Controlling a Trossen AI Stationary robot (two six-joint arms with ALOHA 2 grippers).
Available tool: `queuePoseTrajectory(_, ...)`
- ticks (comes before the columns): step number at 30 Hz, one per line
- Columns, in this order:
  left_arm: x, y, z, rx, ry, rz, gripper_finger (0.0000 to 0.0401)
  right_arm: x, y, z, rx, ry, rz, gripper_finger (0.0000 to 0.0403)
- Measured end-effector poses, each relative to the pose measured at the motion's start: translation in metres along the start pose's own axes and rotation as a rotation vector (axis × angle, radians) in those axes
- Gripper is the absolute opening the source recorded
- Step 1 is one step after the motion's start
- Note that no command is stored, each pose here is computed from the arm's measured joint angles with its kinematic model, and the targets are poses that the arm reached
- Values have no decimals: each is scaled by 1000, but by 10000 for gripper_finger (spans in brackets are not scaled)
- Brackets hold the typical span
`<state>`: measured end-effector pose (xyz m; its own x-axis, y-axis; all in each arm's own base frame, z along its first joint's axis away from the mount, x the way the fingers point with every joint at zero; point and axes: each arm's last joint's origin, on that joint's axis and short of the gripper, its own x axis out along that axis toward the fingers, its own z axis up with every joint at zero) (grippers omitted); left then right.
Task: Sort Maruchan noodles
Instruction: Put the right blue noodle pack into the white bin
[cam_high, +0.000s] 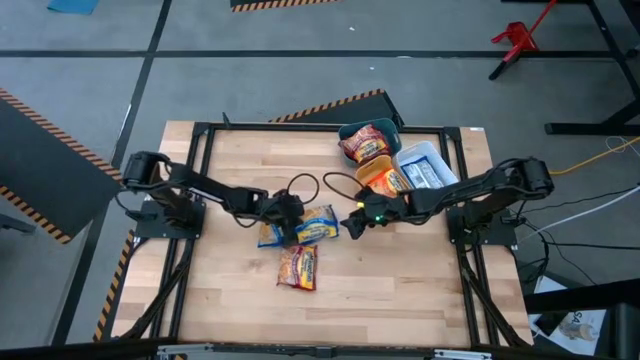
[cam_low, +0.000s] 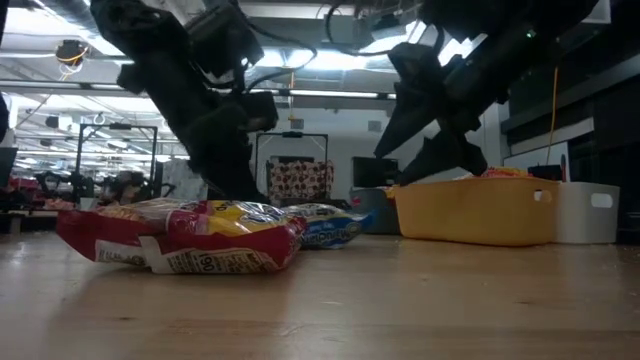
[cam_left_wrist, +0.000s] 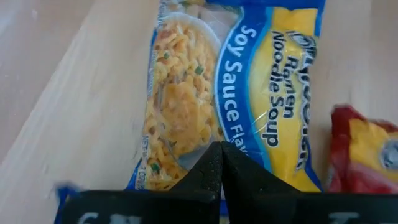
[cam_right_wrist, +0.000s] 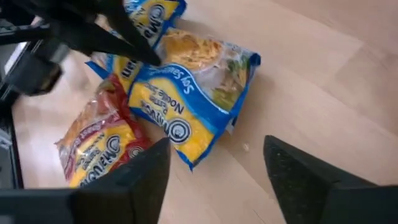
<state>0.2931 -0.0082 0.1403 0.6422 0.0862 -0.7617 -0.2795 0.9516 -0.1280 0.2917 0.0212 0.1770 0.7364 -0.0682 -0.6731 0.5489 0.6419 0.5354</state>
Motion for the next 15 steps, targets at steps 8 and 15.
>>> queuePoseTrajectory(8,-29,-6,11,29,-92,9,0,6,-2,-2,1,-7,-23,271)
queuePoseTrajectory(15,-11,-18,2,28,-82,11,0,6,-1,-2,-8,16,-2,269)
